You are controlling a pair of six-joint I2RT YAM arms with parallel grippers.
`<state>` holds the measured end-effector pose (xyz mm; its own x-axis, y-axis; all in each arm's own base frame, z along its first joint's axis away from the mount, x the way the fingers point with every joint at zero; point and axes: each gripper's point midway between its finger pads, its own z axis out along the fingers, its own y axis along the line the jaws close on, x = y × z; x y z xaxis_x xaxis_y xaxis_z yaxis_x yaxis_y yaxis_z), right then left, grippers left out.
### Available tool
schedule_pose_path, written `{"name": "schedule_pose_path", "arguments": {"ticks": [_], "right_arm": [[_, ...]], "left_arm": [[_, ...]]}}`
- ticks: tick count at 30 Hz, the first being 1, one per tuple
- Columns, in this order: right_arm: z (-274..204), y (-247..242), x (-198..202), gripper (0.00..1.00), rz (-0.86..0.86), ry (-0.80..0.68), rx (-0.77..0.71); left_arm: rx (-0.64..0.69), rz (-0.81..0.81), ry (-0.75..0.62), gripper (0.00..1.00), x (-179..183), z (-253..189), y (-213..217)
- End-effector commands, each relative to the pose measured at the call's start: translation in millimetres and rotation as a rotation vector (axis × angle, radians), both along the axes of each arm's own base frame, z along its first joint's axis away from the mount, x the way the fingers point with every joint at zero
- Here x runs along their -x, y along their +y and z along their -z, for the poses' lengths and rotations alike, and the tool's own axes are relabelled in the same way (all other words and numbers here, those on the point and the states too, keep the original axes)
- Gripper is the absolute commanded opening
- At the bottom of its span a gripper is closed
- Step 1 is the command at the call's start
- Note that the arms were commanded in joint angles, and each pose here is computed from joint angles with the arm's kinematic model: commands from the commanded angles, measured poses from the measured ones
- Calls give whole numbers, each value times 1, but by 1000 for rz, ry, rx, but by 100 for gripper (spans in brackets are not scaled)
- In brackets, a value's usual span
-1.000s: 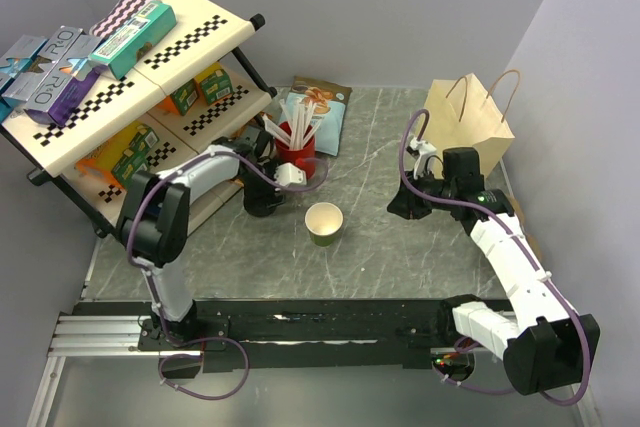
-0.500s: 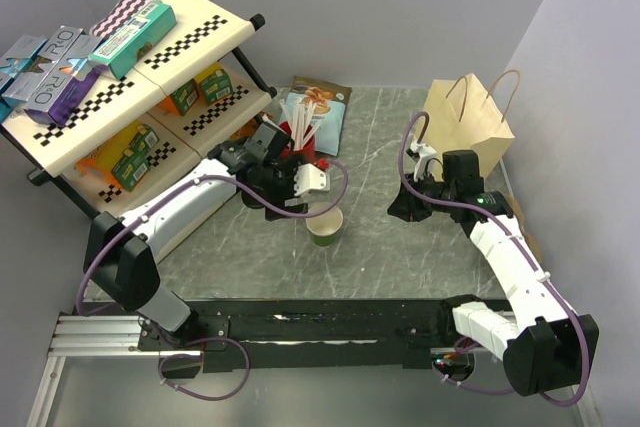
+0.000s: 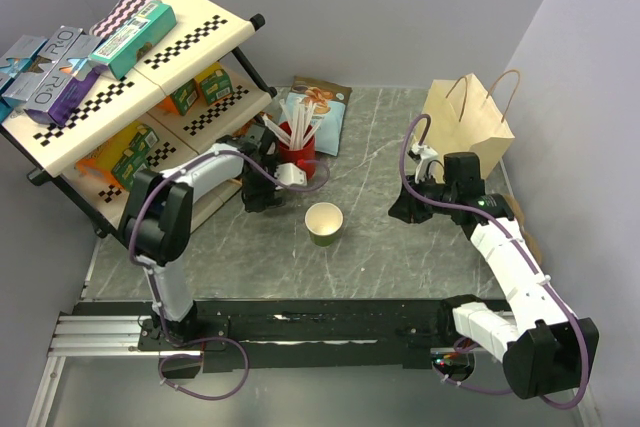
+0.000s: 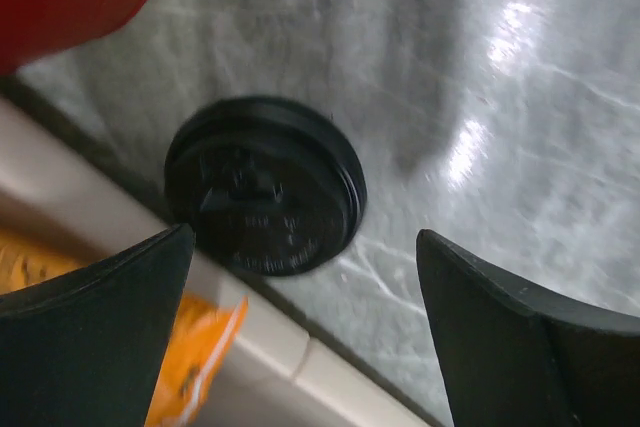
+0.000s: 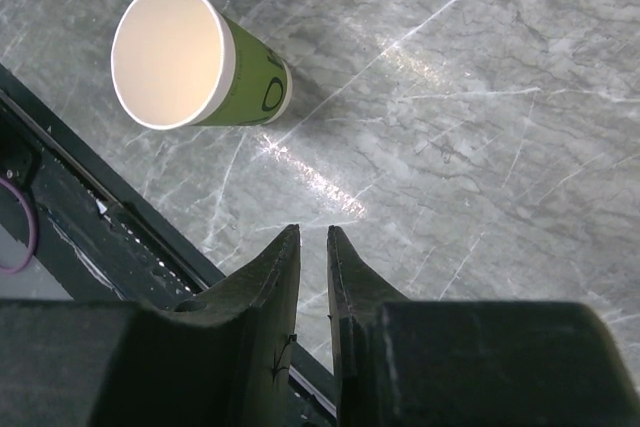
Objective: Pack the takeout coffee
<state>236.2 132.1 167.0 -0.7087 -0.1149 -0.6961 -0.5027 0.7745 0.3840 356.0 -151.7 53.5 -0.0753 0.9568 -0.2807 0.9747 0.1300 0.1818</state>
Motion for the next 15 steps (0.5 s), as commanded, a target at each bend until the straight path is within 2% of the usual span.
{"name": "schedule_pose_path", "arguments": {"ticks": [1, 10, 15], "right_arm": [[-12, -2, -2, 25, 13, -41, -17], [-9, -3, -1, 25, 18, -25, -18], [-8, -3, -3, 25, 17, -18, -19]], "left_arm": [[-3, 34, -86, 99, -28, 1, -10], [-29, 11, -81, 99, -41, 19, -2], [-10, 14, -64, 100, -40, 15, -5]]}}
